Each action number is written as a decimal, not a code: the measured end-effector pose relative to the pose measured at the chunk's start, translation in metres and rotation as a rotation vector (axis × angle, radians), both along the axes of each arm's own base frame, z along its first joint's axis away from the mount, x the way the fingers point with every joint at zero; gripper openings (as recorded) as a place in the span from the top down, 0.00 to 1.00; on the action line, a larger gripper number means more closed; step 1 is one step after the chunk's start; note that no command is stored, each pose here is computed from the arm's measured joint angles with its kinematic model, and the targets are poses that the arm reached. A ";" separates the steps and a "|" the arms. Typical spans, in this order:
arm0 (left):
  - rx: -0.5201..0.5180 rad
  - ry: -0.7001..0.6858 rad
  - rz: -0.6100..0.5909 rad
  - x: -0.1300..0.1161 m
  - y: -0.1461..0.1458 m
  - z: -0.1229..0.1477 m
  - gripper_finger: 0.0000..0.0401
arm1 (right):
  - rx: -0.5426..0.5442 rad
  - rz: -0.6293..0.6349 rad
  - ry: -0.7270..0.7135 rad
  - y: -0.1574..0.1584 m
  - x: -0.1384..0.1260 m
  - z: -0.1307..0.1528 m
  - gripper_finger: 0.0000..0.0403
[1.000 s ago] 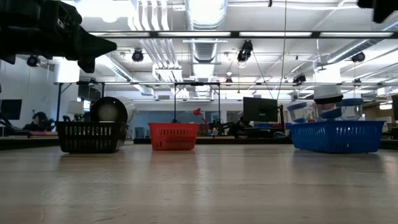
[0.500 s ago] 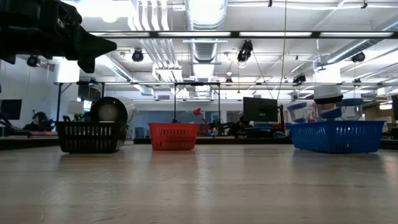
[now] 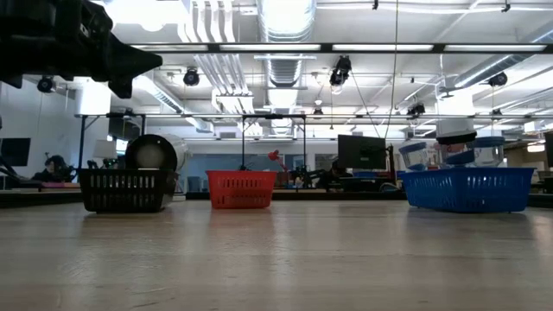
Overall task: Pick & Place Office items
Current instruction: Put the light blue charger adapter into the black bin
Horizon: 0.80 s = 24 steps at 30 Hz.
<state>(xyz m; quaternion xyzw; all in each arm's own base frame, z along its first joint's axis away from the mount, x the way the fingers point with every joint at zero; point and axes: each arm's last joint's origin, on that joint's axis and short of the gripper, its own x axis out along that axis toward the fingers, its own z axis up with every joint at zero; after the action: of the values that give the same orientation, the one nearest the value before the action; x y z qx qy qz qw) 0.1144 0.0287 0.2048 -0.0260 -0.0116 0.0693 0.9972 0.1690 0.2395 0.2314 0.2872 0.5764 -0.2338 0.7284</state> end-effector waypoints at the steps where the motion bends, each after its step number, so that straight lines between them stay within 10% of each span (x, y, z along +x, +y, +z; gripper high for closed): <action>1: 0.002 -0.005 0.001 0.000 0.000 0.000 0.97 | -0.003 0.002 0.002 0.000 0.000 -0.001 0.34; 24: 0.010 -0.008 0.002 0.000 0.000 0.001 0.97 | -0.040 -0.016 0.012 0.001 0.002 -0.011 0.33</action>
<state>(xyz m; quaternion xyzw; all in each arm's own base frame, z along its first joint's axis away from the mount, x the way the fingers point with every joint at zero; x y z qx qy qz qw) 0.1144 0.0288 0.2056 -0.0214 -0.0158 0.0703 0.9972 0.1710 0.2403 0.2208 0.2759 0.5734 -0.2529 0.7288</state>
